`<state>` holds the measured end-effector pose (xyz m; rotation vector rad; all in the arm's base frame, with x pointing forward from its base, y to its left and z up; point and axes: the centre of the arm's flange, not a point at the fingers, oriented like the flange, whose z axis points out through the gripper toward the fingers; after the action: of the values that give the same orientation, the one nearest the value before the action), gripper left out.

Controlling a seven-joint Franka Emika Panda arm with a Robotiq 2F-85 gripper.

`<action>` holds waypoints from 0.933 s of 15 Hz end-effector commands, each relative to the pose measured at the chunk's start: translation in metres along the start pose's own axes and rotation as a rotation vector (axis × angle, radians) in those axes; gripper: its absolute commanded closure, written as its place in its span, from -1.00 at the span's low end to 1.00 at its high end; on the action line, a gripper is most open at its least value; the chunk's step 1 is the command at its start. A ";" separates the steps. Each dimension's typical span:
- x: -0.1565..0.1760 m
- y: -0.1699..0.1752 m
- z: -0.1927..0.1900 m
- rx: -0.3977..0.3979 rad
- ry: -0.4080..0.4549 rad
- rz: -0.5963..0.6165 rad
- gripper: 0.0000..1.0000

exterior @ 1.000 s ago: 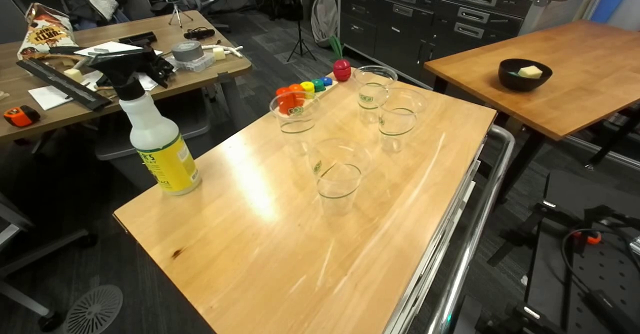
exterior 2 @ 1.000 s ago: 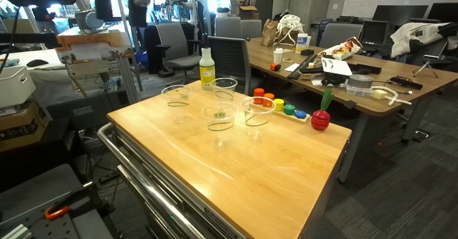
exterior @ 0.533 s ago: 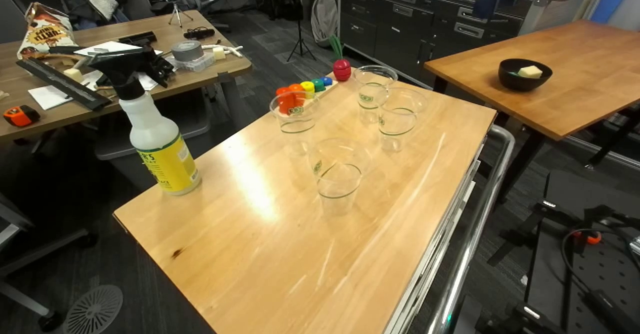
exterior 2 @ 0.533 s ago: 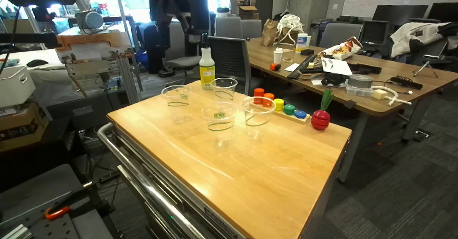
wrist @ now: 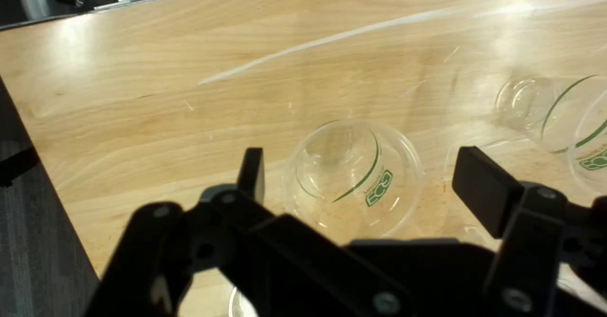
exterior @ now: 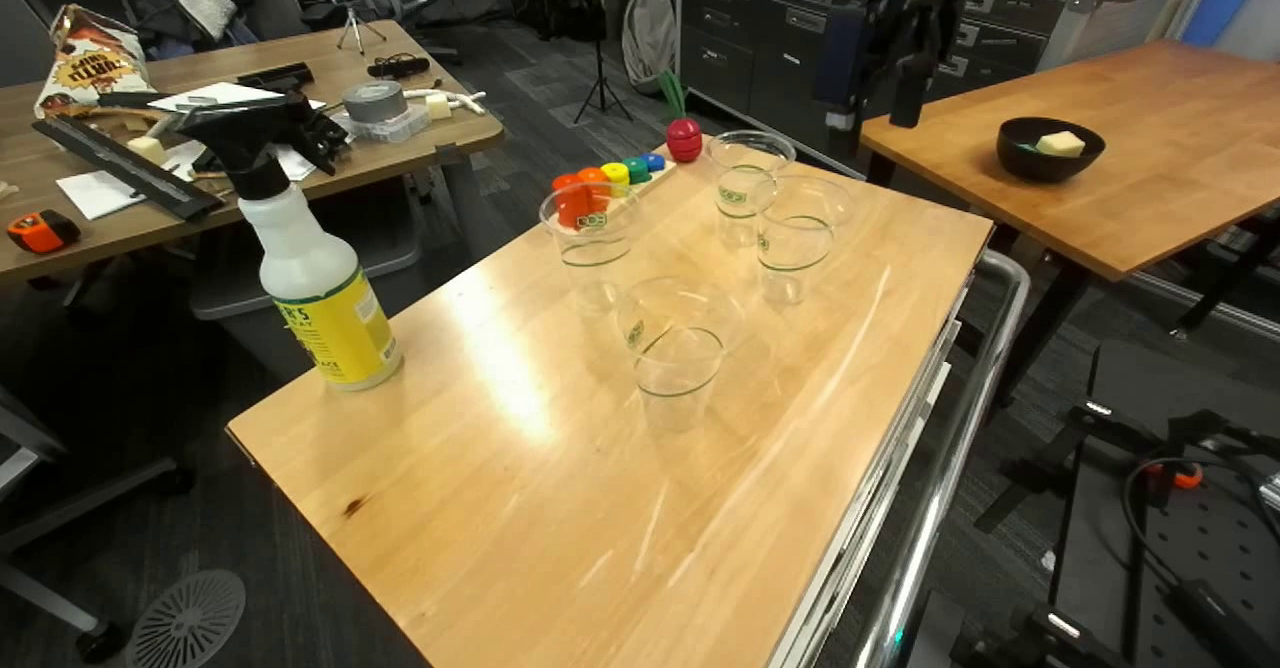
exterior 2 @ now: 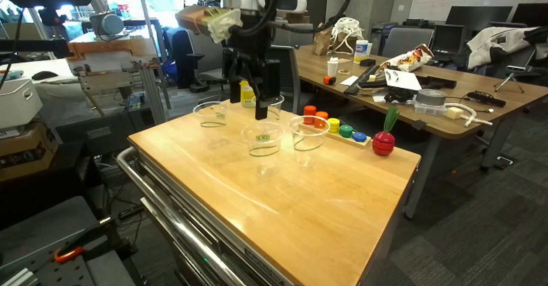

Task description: Stack the four clear cups together

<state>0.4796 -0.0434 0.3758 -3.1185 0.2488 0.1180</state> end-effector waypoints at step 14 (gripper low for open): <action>0.029 0.007 0.084 -0.086 -0.043 0.143 -0.02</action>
<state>0.4948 -0.0497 0.2915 -3.2149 0.4134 0.2017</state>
